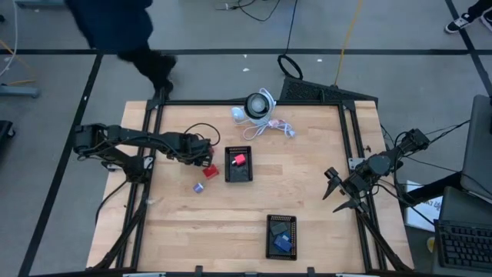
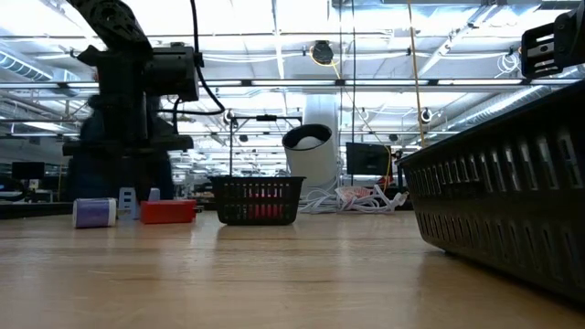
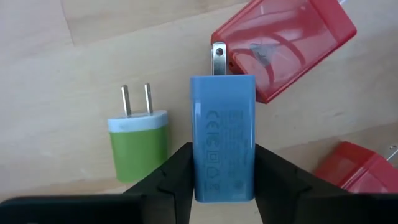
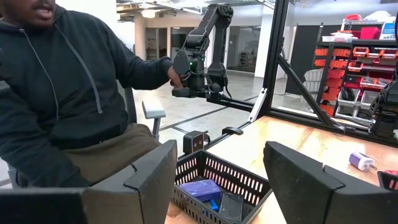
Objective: Pick & Place Office items
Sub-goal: Put the blue charger into the top black basket
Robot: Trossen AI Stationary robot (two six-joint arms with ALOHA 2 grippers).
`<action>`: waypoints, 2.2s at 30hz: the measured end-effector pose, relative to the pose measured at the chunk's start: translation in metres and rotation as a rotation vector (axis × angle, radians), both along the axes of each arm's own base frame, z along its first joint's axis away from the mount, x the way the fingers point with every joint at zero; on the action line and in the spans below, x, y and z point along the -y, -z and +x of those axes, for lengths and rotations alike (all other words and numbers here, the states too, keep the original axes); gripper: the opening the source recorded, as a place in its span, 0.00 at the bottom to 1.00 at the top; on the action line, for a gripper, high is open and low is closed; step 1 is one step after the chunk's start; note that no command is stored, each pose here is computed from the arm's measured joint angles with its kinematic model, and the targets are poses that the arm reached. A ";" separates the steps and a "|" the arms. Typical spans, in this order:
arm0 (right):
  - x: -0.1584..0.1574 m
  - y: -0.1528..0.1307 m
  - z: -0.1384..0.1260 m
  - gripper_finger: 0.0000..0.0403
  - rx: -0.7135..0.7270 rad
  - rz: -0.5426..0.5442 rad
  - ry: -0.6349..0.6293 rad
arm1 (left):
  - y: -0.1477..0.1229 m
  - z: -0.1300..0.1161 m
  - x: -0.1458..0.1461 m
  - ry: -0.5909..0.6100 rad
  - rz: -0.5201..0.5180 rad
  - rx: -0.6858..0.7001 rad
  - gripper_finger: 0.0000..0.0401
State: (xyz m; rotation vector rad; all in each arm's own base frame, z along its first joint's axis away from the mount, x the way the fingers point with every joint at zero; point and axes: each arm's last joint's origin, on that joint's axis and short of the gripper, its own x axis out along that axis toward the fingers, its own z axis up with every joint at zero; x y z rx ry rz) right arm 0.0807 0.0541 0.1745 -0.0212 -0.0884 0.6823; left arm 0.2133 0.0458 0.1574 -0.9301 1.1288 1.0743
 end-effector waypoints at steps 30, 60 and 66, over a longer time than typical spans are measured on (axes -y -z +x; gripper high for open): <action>0.000 0.000 0.000 0.57 0.000 0.000 0.001 | 0.000 0.000 0.000 0.009 0.007 -0.003 0.40; 0.000 0.000 0.000 0.58 0.000 0.000 0.000 | -0.012 0.009 -0.002 0.159 0.086 -0.007 0.30; 0.000 0.000 0.000 0.56 0.000 0.000 0.000 | -0.042 0.029 -0.001 0.249 0.138 0.077 0.30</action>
